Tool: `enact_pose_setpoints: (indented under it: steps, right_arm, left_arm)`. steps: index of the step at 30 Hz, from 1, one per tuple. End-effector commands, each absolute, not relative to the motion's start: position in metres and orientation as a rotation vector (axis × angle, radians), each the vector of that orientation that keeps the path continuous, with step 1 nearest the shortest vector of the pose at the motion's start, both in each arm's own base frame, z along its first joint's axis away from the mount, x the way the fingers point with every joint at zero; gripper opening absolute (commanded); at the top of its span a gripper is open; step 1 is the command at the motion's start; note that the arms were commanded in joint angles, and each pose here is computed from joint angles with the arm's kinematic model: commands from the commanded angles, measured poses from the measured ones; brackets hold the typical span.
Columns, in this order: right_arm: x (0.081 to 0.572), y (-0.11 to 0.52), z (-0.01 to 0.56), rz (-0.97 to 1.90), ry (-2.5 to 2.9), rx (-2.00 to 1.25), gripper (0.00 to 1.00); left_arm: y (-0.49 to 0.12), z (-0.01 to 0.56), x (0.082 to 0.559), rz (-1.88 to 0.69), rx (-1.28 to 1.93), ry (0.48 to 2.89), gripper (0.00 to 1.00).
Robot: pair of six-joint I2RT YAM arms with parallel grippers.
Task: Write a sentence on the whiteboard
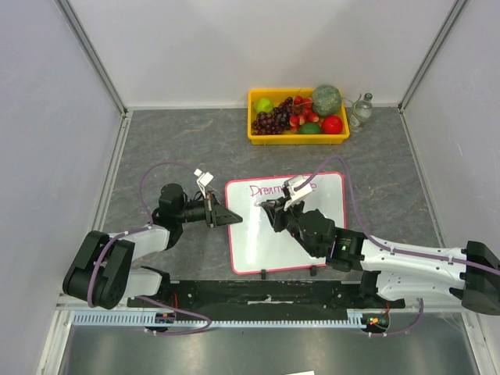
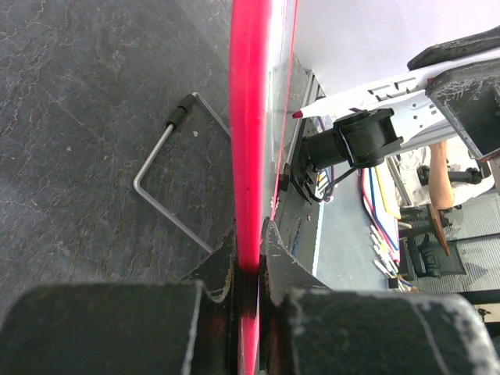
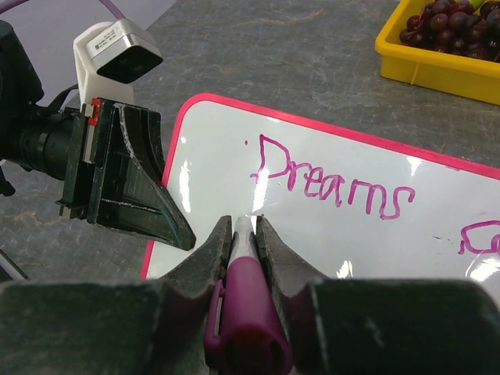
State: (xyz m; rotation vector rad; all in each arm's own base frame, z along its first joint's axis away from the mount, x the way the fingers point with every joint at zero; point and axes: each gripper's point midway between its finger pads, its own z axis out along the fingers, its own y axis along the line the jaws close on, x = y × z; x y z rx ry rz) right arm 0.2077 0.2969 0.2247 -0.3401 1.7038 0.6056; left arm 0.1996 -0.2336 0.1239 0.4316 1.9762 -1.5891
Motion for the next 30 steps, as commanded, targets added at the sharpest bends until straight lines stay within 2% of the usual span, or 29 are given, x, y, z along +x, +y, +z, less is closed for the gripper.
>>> enact_pose_setpoints:
  steps: [1, 30]
  right_arm:
    - [0.207, 0.305, 0.234, 0.661, 1.687, -0.321, 0.00]
    - [0.207, 0.277, 0.203, 0.543, 1.759, -0.318, 0.00]
  left_arm:
    - [-0.227, 0.097, 0.207, -1.445, 0.451, 2.009, 0.02]
    - [-0.227, 0.097, 0.207, -1.445, 0.451, 2.010, 0.02]
